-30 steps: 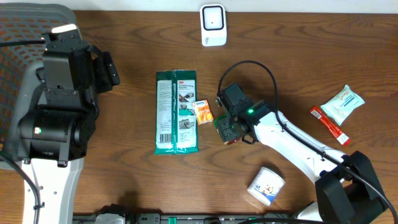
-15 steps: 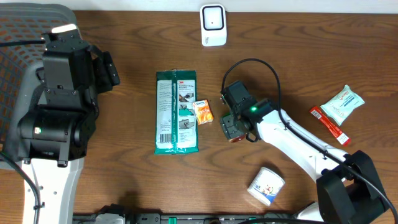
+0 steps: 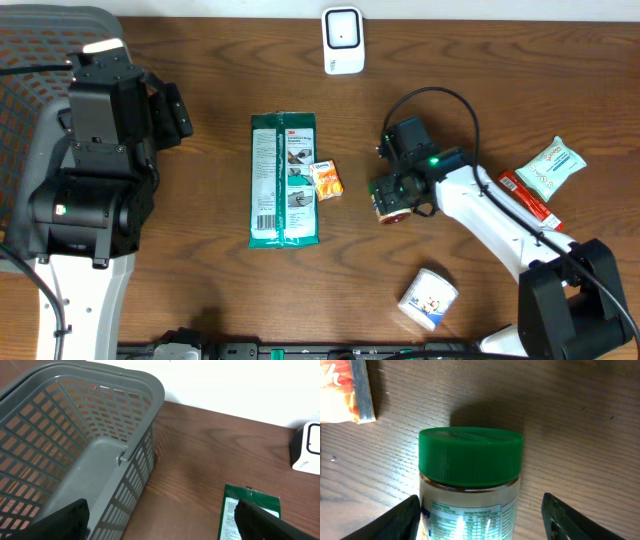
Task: Scan the item barcode
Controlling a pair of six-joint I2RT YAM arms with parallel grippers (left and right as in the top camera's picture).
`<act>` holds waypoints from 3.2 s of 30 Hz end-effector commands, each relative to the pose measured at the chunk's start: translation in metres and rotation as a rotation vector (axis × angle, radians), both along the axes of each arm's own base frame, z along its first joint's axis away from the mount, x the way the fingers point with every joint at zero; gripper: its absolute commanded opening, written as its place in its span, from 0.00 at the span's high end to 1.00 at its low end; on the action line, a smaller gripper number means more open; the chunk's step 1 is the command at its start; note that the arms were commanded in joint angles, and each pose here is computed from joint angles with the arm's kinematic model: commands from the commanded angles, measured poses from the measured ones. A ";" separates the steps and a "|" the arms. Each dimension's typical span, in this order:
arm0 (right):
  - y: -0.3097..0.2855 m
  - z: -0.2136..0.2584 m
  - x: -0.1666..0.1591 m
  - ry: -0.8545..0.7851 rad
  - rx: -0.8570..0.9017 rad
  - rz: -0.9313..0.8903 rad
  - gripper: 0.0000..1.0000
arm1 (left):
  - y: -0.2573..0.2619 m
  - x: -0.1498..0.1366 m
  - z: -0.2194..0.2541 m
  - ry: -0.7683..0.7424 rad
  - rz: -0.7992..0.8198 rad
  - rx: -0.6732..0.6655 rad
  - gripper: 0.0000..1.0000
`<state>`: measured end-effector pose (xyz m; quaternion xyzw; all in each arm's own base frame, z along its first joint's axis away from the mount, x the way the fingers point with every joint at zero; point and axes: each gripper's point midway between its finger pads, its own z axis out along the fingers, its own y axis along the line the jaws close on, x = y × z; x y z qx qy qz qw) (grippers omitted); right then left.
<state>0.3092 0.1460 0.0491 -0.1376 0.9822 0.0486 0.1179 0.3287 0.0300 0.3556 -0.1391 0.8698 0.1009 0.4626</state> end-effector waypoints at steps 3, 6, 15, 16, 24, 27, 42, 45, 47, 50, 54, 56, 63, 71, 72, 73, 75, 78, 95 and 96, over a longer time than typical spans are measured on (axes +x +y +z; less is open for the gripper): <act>0.015 0.009 0.000 0.030 0.129 0.030 0.26 | 0.003 0.000 0.003 -0.010 0.018 0.001 0.08; 0.030 0.021 -0.001 0.026 0.203 0.096 0.26 | 0.003 0.000 0.003 -0.010 0.018 0.001 0.08; 0.036 0.042 -0.003 -0.012 0.254 0.122 0.27 | 0.003 0.000 0.003 -0.010 0.018 0.001 0.08; 0.036 0.043 -0.003 -0.019 0.254 0.130 0.26 | 0.003 0.000 0.003 -0.010 0.018 0.000 0.08; 0.041 0.040 -0.007 -0.016 0.231 0.145 0.27 | 0.003 0.000 0.003 -0.010 0.018 0.001 0.08; 0.037 0.036 -0.008 -0.015 0.186 0.145 0.36 | 0.003 0.000 0.003 -0.010 0.018 0.000 0.08; 0.005 0.024 -0.007 -0.030 0.002 0.097 0.53 | 0.003 0.000 0.003 -0.010 0.018 0.000 0.08; -0.004 0.024 -0.003 -0.050 -0.052 0.081 0.53 | 0.003 0.000 0.003 -0.010 0.018 0.000 0.08; -0.003 0.025 -0.002 -0.053 -0.044 0.083 0.52 | 0.003 0.000 0.003 -0.010 0.018 0.000 0.08; 0.026 0.029 -0.008 -0.023 0.115 0.128 0.51 | 0.003 0.000 0.003 -0.010 0.018 0.000 0.08; 0.043 0.033 -0.014 0.000 0.211 0.161 0.49 | 0.003 0.000 0.003 -0.010 0.018 0.001 0.08; 0.039 0.031 -0.013 -0.003 0.181 0.154 0.47 | 0.003 0.000 0.003 -0.010 0.018 0.001 0.08; 0.015 0.022 -0.007 -0.033 0.023 0.118 0.45 | 0.003 0.000 0.003 -0.010 0.018 0.001 0.08; 0.017 0.015 -0.016 -0.002 0.044 0.129 0.43 | 0.003 0.000 0.003 -0.010 0.018 0.000 0.08; 0.022 0.016 -0.017 0.005 0.070 0.136 0.43 | 0.003 0.000 0.003 -0.010 0.018 0.001 0.08; 0.026 0.017 -0.019 0.012 0.095 0.143 0.43 | 0.003 0.000 0.003 -0.010 0.018 0.000 0.08; 0.034 0.018 -0.023 0.029 0.142 0.157 0.41 | 0.003 0.000 0.003 -0.010 0.018 0.000 0.08; 0.032 0.016 -0.024 0.032 0.127 0.160 0.40 | 0.003 0.000 0.003 -0.010 0.018 0.001 0.08; -0.042 0.006 -0.015 -0.006 -0.208 0.018 0.39 | 0.003 0.000 0.003 -0.010 0.018 0.000 0.08; -0.042 0.006 -0.015 -0.003 -0.196 0.014 0.38 | 0.003 0.000 0.003 -0.010 0.018 0.001 0.08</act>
